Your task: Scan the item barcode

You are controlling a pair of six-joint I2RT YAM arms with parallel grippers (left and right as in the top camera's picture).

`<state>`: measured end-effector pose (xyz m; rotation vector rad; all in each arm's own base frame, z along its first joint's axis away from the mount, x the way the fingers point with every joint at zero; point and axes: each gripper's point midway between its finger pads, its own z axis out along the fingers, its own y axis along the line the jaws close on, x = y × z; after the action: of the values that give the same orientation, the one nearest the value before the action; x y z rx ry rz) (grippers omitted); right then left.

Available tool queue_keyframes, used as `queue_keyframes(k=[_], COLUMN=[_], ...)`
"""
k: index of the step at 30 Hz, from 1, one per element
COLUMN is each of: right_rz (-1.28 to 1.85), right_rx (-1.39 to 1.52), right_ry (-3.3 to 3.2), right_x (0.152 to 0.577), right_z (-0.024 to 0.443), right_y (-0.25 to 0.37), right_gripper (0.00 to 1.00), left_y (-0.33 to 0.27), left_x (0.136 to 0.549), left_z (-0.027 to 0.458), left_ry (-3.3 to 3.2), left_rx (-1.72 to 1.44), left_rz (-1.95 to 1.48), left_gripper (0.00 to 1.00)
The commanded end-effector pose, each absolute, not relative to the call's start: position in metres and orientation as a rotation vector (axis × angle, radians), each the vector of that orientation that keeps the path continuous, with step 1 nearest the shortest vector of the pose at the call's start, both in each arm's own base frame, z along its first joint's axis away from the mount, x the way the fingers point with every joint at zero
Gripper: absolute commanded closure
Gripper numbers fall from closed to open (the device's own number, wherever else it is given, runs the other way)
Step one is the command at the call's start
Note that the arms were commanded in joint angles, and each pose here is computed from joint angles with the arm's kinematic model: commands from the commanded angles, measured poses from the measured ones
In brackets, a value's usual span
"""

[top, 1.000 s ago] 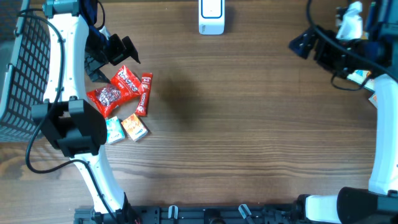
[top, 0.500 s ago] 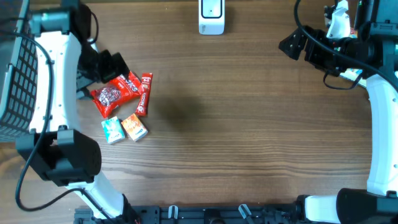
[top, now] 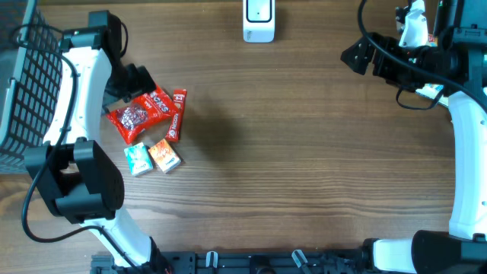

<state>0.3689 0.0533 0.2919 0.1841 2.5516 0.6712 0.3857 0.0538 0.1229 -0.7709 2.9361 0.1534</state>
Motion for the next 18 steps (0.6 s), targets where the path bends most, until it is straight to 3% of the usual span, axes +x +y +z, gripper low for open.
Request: queue_keyframes(k=[1,5,11,13,15,18], right_rz=[0.676,0.667,0.657,0.655,0.654,0.654], right_rx=[0.121,0.094,0.065,0.062,0.06,0.061], right_ry=[2.552,2.549,2.531,2.523,2.52,2.519], right_x=[0.369,0.37,0.373,0.375,0.375,0.375], right_z=[0.29,0.29,0.292,0.293,0.293,0.293], right_y=[0.057,0.057,0.057,0.057,0.057,0.057], right_gripper=[0.0,0.0,0.0,0.0,0.0,0.0], left_y=[0.067,0.065,0.063,0.063,0.063,0.063], left_x=[0.402,0.395,0.37,0.367,0.365,0.365], left_z=[0.12,0.112,0.103,0.101,0.093,0.082], left_ry=[2.923,3.016,3.174,3.19,3.194,3.19], left_rx=[-0.558,-0.356,0.082,0.152,0.16,0.185], left_rz=[0.238,0.249,0.257,0.254,0.253,0.252], left_gripper=[0.0,0.0,0.18,0.14,0.0,0.0])
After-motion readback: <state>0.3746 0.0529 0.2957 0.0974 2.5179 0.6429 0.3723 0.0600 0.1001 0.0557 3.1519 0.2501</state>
